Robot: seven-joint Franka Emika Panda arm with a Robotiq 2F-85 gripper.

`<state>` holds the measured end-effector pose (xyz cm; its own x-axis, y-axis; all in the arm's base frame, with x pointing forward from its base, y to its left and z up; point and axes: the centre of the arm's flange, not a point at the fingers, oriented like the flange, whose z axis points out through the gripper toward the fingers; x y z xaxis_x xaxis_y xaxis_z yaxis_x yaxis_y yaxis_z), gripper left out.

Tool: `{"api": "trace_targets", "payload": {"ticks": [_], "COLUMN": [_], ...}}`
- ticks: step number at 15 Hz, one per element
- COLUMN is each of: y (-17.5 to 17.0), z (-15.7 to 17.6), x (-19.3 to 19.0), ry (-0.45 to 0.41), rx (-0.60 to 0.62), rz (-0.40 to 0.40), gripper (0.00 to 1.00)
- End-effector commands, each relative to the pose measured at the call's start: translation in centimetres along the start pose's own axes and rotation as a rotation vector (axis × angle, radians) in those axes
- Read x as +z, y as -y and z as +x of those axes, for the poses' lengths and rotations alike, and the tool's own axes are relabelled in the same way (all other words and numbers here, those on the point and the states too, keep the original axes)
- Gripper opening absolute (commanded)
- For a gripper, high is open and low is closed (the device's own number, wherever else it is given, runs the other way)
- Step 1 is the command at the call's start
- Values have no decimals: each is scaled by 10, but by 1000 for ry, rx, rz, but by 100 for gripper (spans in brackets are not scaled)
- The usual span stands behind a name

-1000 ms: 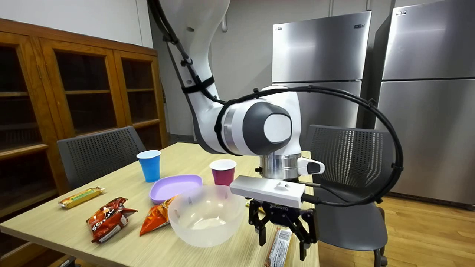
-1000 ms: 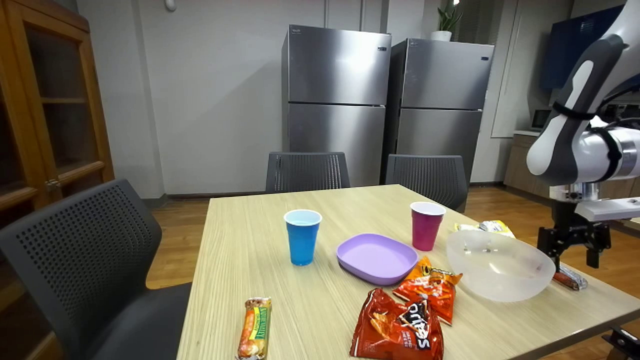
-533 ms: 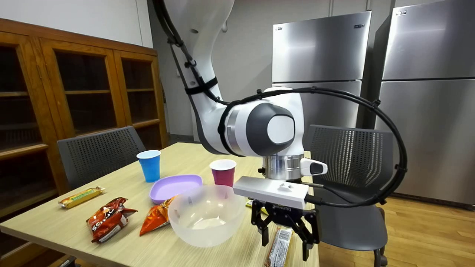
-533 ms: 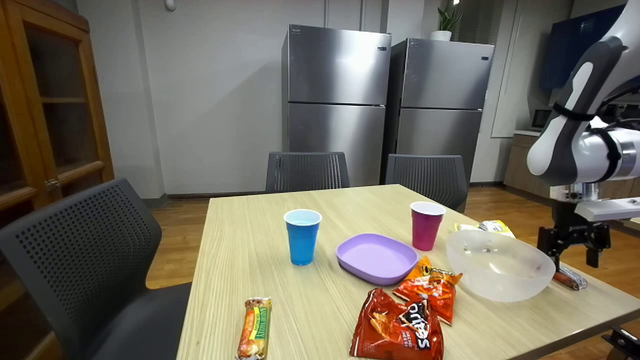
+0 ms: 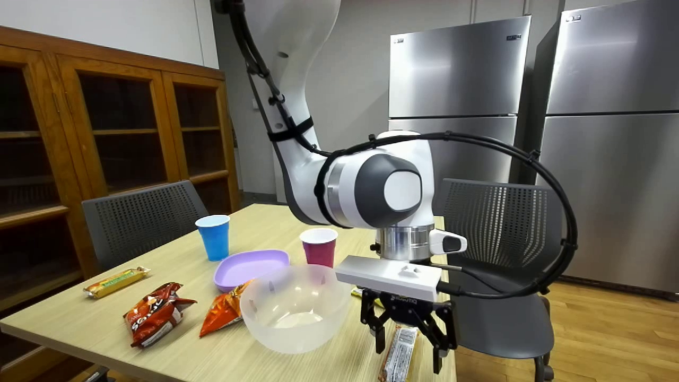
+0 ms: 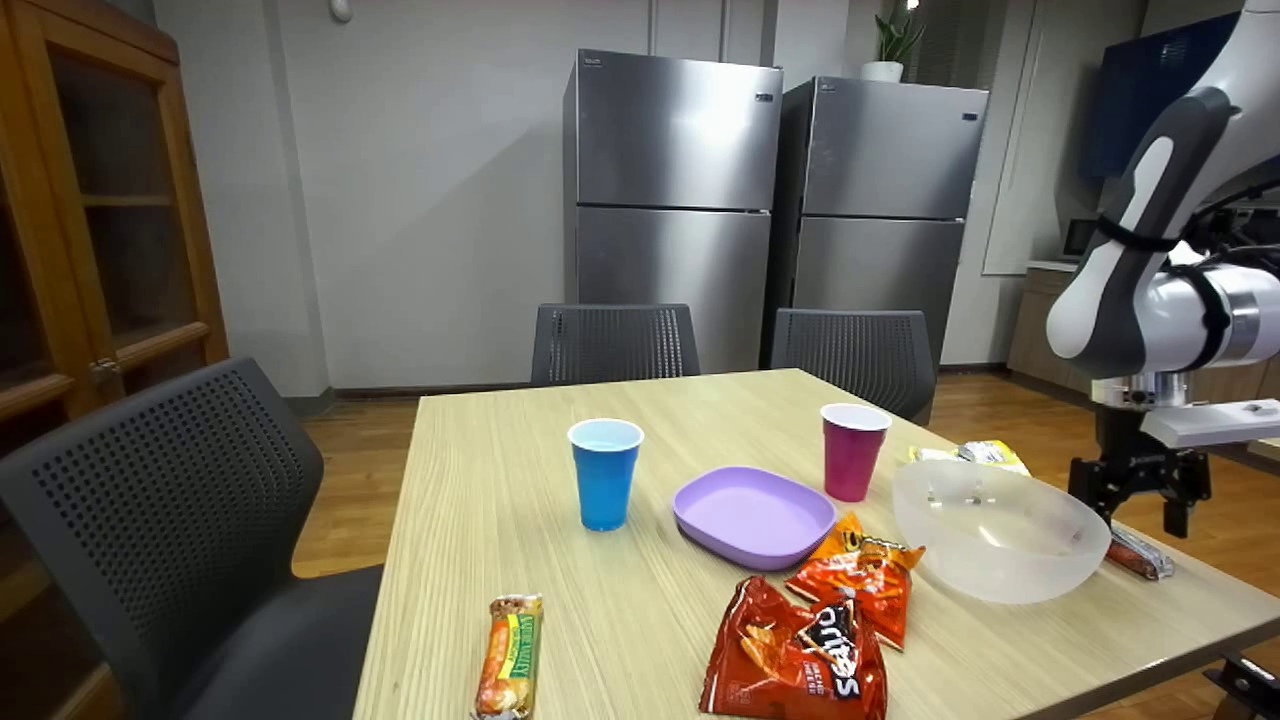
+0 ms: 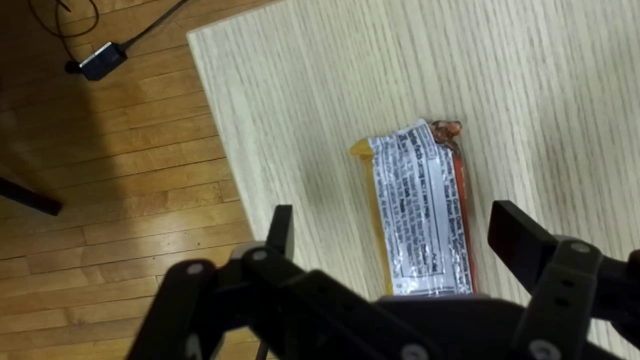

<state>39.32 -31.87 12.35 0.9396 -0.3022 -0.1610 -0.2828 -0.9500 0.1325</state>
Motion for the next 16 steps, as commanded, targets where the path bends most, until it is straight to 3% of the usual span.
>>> {"api": "trace_targets", "payload": {"ticks": [1, 8, 11, 16], "y": [-3, 1, -3, -12], "z": [9, 9, 3, -10], "x": [1, 3, -14, -43], "ry": [-20, -8, -28, -60], "rx": [-30, -40, -69, -79], "rz": [-1, 19, 59, 59], "gripper": [74, 18, 16, 16]}}
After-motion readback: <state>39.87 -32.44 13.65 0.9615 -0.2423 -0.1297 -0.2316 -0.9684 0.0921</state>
